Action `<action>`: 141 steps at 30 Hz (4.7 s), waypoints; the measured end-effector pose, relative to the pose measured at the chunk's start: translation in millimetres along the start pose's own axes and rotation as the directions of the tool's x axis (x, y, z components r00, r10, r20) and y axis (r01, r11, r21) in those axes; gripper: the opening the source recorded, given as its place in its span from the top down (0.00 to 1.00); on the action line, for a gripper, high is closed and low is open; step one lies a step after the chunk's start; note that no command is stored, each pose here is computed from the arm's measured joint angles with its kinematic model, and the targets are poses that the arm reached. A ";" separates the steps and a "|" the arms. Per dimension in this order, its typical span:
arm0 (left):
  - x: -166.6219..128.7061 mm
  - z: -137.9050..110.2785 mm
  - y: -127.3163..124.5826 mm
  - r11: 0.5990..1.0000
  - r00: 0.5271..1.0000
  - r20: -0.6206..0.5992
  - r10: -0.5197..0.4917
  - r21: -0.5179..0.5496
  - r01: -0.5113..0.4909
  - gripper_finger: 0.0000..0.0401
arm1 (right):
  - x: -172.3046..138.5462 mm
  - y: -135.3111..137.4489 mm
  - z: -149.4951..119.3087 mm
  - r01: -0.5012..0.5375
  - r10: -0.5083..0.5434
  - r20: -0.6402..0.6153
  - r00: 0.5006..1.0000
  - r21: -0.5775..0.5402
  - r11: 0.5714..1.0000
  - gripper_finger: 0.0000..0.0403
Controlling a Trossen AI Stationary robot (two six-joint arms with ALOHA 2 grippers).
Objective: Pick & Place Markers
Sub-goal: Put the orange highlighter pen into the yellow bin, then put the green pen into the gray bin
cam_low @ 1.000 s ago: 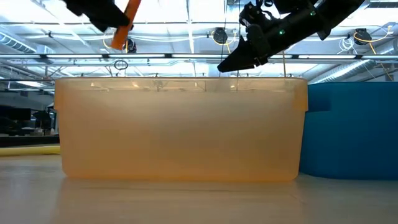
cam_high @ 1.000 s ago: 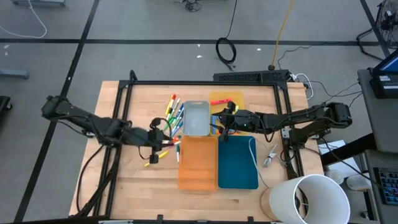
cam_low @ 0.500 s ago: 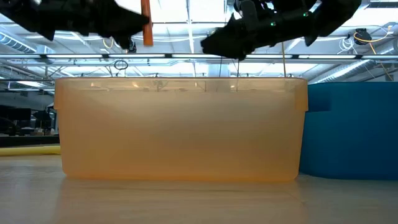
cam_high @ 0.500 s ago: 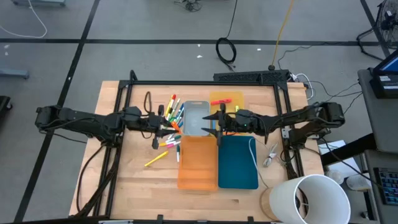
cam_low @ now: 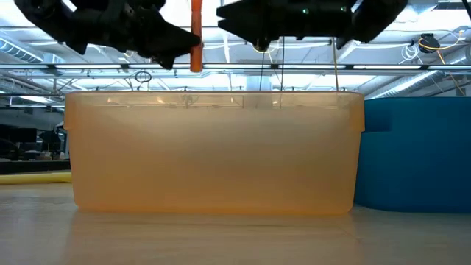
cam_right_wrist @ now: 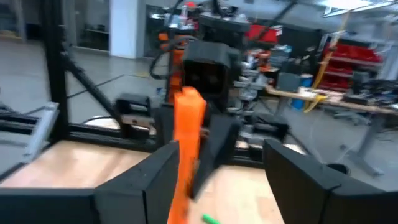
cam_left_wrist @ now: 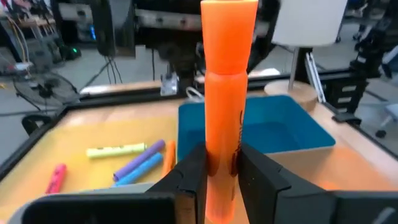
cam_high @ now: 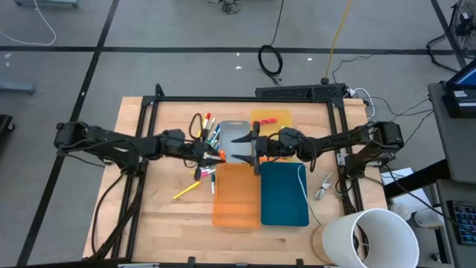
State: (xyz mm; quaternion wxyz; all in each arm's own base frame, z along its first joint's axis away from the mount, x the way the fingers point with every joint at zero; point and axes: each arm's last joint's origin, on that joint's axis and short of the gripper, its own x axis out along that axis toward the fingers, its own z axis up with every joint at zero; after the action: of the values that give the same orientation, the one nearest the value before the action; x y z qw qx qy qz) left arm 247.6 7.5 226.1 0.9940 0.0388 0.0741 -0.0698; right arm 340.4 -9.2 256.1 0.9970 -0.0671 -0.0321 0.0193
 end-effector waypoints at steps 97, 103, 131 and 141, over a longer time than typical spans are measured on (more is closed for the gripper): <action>-36.8 28.5 -14.7 0.900 0.857 -0.282 0.431 0.064 -0.432 0.44 | -87.2 -34.7 -30.5 0.538 -0.499 -0.479 0.722 -0.066 0.841 0.87; -36.8 28.8 -14.7 0.899 0.858 -0.279 0.432 0.060 -0.433 0.45 | -89.1 -37.3 -31.1 0.549 -0.508 -0.477 0.717 -0.063 0.834 0.84; -36.8 28.7 -14.8 0.900 0.858 -0.281 0.429 0.053 -0.433 0.47 | -88.0 -38.0 -29.3 0.552 -0.513 -0.458 0.726 -0.058 0.832 0.79; -37.2 27.3 -14.9 0.899 0.855 -0.294 0.427 0.034 -0.437 0.47 | -87.8 -38.2 -28.8 0.561 -0.516 -0.453 0.727 -0.040 0.827 0.69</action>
State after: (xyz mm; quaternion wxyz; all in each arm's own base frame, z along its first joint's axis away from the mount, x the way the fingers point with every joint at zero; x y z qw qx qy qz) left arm 212.9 -4.7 257.8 0.9625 0.0477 0.2116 0.1628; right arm 256.1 -54.6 227.4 0.9415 -0.0078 0.1794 -0.2852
